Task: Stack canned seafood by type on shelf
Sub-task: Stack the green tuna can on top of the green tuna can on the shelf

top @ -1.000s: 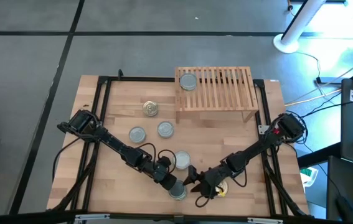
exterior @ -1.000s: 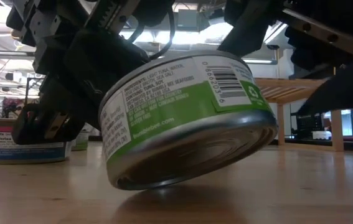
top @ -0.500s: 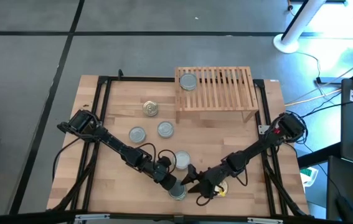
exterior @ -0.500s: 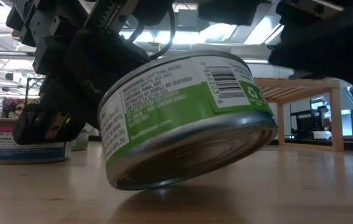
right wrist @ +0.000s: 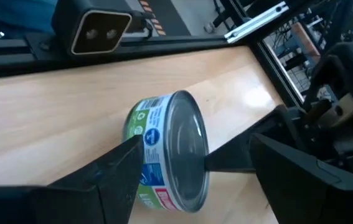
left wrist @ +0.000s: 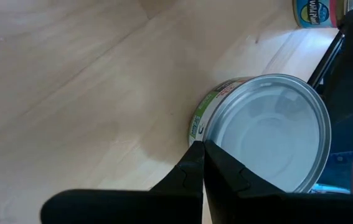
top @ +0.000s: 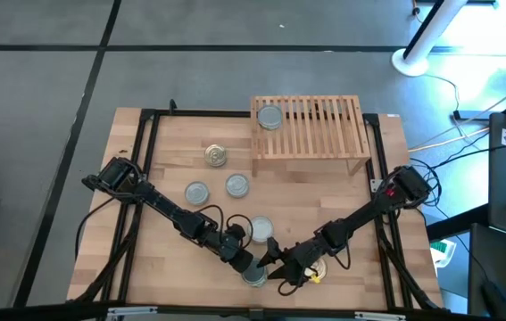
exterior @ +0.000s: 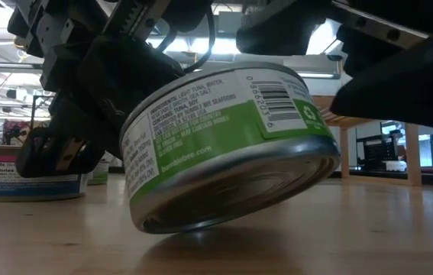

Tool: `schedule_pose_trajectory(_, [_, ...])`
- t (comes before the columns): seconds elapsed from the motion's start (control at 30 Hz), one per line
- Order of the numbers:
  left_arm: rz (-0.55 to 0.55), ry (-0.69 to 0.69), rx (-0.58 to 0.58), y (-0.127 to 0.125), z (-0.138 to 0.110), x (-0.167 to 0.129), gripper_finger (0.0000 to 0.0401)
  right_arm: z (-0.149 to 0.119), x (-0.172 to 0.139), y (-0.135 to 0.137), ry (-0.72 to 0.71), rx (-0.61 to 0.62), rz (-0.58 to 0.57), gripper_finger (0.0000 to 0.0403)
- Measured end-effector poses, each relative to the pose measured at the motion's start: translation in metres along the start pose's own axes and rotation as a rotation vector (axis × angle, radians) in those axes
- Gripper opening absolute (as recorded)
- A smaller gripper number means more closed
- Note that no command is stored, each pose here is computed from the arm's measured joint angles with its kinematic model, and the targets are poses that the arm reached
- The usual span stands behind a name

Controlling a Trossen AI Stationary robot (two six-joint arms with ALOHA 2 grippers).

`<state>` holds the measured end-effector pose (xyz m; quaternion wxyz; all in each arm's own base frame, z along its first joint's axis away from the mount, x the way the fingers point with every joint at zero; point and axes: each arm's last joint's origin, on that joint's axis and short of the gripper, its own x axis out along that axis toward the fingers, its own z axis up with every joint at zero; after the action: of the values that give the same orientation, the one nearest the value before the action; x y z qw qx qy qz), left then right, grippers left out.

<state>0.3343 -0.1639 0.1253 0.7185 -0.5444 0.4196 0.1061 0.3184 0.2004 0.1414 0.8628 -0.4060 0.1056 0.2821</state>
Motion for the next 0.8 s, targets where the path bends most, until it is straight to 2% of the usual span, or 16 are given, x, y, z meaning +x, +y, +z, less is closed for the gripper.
schedule_pose_trajectory(0.33, [0.0,0.0,0.0,0.0,0.0,0.0,0.0001,-0.006,0.0,0.006,0.06,0.043,0.063,0.0291])
schedule_pose_trajectory(0.8, [0.0,0.0,-0.024,0.0,0.0,0.0,0.0001,-0.005,-0.001,0.012,0.076,0.026,0.095,0.0291])
